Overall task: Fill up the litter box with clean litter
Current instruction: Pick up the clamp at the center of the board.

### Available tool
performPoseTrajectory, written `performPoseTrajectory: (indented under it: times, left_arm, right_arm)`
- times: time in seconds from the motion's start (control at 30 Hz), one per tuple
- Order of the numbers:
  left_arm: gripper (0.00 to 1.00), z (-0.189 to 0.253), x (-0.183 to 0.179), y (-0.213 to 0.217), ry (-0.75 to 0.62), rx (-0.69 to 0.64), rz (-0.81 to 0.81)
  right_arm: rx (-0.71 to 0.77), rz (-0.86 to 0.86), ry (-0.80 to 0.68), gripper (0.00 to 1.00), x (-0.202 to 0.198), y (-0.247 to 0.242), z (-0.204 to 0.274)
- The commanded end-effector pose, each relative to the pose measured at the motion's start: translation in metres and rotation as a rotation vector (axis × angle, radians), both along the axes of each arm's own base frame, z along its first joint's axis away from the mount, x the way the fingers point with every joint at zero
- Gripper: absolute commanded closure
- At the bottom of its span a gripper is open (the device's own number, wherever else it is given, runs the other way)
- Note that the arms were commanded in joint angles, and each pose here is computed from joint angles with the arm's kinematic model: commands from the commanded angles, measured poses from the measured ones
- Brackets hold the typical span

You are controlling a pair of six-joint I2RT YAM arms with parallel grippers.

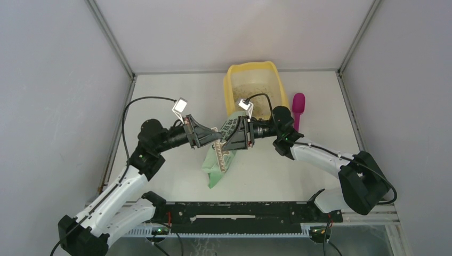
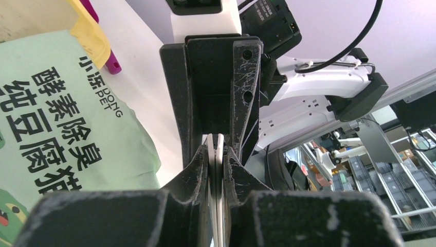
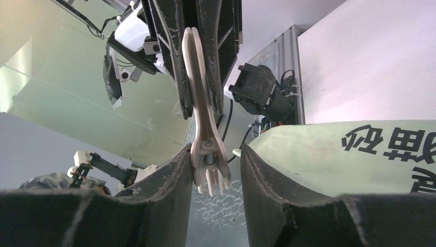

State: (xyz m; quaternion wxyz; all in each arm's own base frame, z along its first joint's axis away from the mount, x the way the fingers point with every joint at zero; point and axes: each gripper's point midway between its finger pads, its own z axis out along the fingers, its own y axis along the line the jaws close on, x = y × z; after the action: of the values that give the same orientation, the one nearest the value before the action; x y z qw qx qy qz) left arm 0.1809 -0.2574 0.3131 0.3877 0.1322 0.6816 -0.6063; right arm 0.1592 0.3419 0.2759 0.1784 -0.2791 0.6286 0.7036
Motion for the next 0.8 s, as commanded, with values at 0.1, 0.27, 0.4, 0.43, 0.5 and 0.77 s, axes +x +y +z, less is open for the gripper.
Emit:
performPoseTrajectory:
  times: [0.1, 0.27, 0.4, 0.43, 0.5, 0.77]
  left_arm:
    - [0.92, 0.0171, -0.0102, -0.0043, -0.030, -0.045, -0.069]
    - [0.92, 0.0165, -0.0127, -0.0046, -0.033, -0.041, -0.082]
    - [0.92, 0.0144, -0.0111, -0.0047, -0.031, -0.037, -0.076]
    - [0.92, 0.0140, -0.0108, -0.0049, -0.031, -0.036, -0.076]
    - [0.92, 0.0138, -0.0094, -0.0051, -0.030, -0.037, -0.072]
    - [0.83, 0.0177, -0.0055, -0.0049, -0.037, -0.036, -0.059]
  right_arm:
    - [0.052, -0.023, -0.105, 0.53, -0.0020, -0.0013, 0.0262]
    - [0.040, -0.027, -0.104, 0.62, -0.0008, -0.0042, 0.0244]
    - [0.039, -0.022, -0.106, 0.63, -0.0024, -0.0053, 0.0250]
    - [0.038, -0.018, -0.107, 0.63, -0.0033, -0.0051, 0.0247]
    - [0.034, -0.013, -0.107, 0.63, -0.0046, -0.0053, 0.0235]
    - [0.019, -0.013, -0.105, 0.87, -0.0058, -0.0067, 0.0179]
